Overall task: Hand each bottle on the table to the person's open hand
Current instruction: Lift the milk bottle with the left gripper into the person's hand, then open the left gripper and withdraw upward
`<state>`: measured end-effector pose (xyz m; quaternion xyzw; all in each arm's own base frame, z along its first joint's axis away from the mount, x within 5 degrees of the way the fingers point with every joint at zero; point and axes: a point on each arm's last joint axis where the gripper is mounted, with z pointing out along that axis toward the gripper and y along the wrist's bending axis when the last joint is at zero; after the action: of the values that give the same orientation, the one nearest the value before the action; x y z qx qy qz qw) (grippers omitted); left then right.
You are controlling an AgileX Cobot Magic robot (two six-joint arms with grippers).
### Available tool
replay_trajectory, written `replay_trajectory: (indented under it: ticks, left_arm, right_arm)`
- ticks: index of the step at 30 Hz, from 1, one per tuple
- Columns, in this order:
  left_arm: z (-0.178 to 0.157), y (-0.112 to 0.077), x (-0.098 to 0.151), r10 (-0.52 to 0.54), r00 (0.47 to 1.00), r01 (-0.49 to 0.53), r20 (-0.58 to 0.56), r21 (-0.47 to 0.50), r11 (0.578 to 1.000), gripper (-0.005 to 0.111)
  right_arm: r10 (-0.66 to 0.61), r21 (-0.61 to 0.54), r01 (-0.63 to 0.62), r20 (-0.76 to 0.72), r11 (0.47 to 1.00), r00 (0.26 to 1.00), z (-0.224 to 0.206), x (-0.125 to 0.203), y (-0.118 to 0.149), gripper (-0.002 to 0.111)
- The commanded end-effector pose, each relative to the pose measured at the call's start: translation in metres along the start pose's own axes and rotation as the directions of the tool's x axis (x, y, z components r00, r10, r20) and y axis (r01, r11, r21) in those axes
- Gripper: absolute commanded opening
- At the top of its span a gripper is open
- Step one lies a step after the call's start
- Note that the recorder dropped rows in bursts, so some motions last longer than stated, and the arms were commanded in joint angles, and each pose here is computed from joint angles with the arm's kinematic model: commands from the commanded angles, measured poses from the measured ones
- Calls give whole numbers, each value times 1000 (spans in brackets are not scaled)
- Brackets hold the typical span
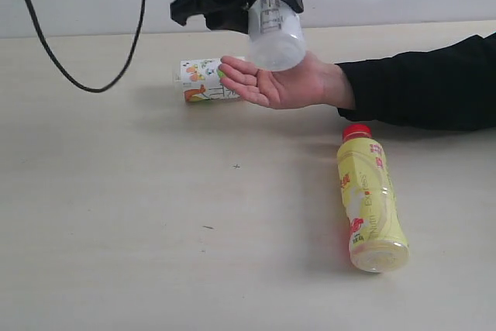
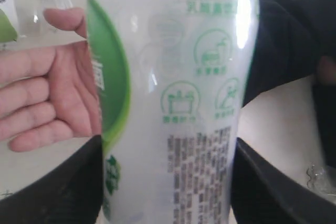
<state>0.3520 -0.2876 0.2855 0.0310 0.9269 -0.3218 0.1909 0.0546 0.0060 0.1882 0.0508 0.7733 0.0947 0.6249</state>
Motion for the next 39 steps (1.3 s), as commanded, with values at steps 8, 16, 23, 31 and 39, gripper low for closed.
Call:
replay_trajectory:
  ticks: [8, 16, 23, 31, 39]
  left_arm:
    - [40, 35, -16, -291, 955, 295, -55, 97, 951, 0]
    - [56, 49, -14, -286, 956, 290, -70, 64, 955, 0]
    - [70, 59, -11, -283, 955, 287, -87, 42, 957, 10]
    - [71, 59, -11, -233, 969, 237, -83, 49, 970, 68]
    - [70, 56, -11, -226, 969, 235, -100, 92, 968, 71]
  right_arm:
    - [-2, 0, 2, 7, 1000, 1000, 0, 1, 0, 0]
    - [-2, 0, 2, 7, 1000, 1000, 0, 1, 0, 0]
    - [-2, 0, 2, 7, 1000, 1000, 0, 1, 0, 0]
    - [-2, 0, 2, 7, 1000, 1000, 0, 1, 0, 0]
    - [-2, 0, 2, 7, 1000, 1000, 0, 1, 0, 0]
